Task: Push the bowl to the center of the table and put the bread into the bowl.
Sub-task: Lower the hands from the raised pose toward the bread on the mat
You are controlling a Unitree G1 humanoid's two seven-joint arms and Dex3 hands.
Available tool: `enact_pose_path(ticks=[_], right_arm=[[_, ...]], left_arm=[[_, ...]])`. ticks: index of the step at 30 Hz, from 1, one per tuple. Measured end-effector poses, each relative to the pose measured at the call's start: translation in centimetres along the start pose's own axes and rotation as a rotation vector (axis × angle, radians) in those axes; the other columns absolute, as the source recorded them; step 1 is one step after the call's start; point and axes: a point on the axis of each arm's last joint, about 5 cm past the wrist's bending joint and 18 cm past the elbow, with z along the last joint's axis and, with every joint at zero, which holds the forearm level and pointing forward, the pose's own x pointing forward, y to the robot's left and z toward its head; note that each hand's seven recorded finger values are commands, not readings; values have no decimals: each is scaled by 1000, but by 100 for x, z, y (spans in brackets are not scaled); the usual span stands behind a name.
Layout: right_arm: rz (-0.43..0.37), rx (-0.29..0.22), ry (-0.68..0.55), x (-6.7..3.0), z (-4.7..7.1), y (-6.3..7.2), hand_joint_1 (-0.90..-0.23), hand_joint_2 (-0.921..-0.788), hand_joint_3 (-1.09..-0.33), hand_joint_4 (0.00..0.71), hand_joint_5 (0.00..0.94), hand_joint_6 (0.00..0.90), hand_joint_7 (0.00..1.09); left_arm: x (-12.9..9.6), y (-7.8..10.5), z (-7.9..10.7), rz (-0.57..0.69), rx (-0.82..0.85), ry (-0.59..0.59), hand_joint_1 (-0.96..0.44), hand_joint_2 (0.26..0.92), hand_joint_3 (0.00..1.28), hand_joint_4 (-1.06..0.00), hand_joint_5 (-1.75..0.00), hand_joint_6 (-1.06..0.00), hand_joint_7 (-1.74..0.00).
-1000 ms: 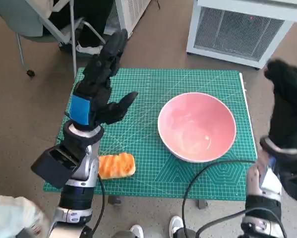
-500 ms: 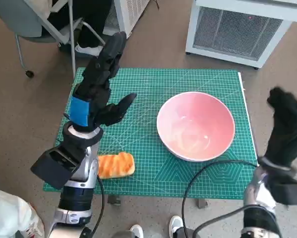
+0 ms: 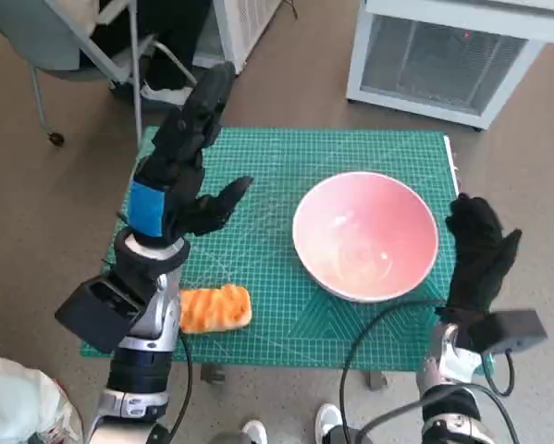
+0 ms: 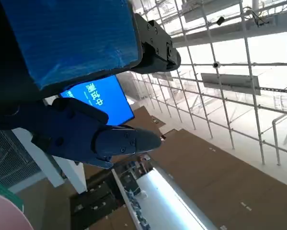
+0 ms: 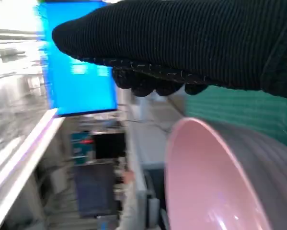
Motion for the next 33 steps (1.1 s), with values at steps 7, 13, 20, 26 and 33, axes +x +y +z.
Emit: enact_pose_path(ticks=[7, 13, 20, 26, 33], right_arm=[[12, 37, 76, 110, 0, 132, -470, -921, -855, 207, 9, 24, 548], [13, 74, 107, 194, 20, 268, -485, -921, -836, 221, 12, 52, 555], [6, 161, 125, 276, 53, 416, -500, -921, -776, 204, 3, 69, 562], [22, 212, 126, 337, 90, 548, -501, -921, -763, 189, 1, 75, 569], [50, 231, 132, 378, 121, 665, -481, -921, -783, 157, 0, 53, 557]], left_arm=[[-10, 51, 13, -3, 15, 6, -461, 921, 319, -200, 0, -381, -19], [-24, 87, 27, 0, 29, 10, -451, 921, 325, -198, 0, -381, -18], [-47, 101, 49, 2, 36, 13, -465, 921, 325, -200, -2, -383, -18], [-57, 104, 79, 7, 41, 9, -472, 921, 325, -213, -7, -383, -18], [-104, 108, 95, 24, 50, 23, -478, 921, 325, -220, -8, -390, -20]])
